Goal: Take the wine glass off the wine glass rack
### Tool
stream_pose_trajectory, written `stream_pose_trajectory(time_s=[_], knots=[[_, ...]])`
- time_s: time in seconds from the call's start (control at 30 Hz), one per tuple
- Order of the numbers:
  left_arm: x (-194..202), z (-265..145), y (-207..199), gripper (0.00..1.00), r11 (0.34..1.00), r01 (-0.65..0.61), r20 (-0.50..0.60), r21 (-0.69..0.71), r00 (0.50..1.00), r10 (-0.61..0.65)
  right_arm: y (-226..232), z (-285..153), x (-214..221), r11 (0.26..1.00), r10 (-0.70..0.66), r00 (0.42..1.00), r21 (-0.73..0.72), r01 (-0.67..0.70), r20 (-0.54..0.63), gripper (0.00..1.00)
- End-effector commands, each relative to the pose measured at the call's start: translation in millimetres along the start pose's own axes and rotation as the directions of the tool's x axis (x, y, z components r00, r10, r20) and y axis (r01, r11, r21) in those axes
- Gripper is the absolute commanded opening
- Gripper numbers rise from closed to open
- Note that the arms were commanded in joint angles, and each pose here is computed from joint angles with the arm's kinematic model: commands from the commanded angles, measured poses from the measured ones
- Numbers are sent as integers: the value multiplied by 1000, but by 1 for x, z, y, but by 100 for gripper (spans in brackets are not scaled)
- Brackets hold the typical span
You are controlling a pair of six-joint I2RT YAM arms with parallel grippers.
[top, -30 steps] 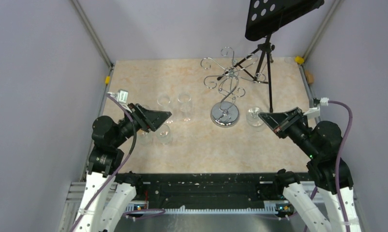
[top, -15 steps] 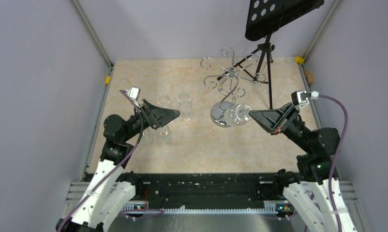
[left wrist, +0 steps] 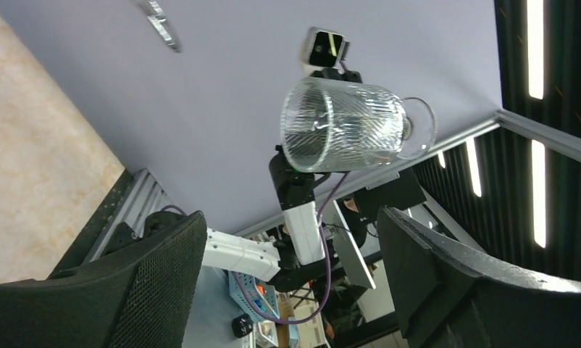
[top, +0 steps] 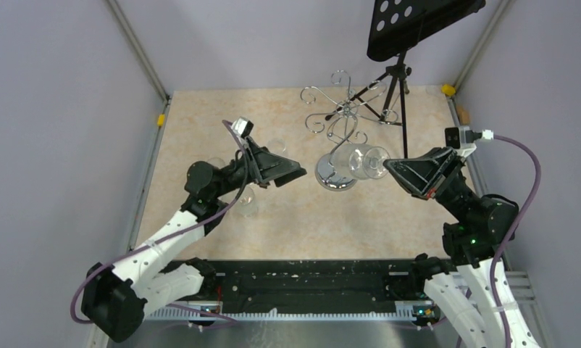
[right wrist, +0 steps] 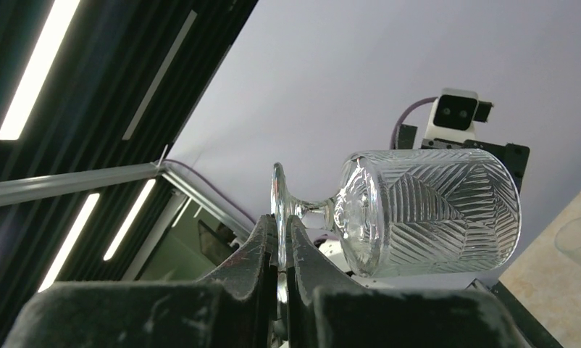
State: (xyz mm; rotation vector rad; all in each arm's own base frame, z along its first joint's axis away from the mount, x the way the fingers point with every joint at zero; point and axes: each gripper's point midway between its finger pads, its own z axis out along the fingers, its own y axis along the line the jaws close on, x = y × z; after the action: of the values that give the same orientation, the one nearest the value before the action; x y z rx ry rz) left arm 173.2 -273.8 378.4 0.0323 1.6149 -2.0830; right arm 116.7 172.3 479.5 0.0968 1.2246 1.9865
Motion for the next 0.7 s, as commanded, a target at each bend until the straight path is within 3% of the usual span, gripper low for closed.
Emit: stream_pose_trajectory(time_s=[0.0,0.4,0.67], knots=[[-3,18,-61,91,970,-103,-11,221,994,108,39,3,-1,991,-47,999,-129,47,5,0],[6,53,-80,89,943,-11,-110,334,993,50,39,5,-9,989,-7,999,-150,12,32,0],[34,68,-115,76,900,16,-211,436,974,85,32,3,-8,990,26,999,-141,-21,33,0]])
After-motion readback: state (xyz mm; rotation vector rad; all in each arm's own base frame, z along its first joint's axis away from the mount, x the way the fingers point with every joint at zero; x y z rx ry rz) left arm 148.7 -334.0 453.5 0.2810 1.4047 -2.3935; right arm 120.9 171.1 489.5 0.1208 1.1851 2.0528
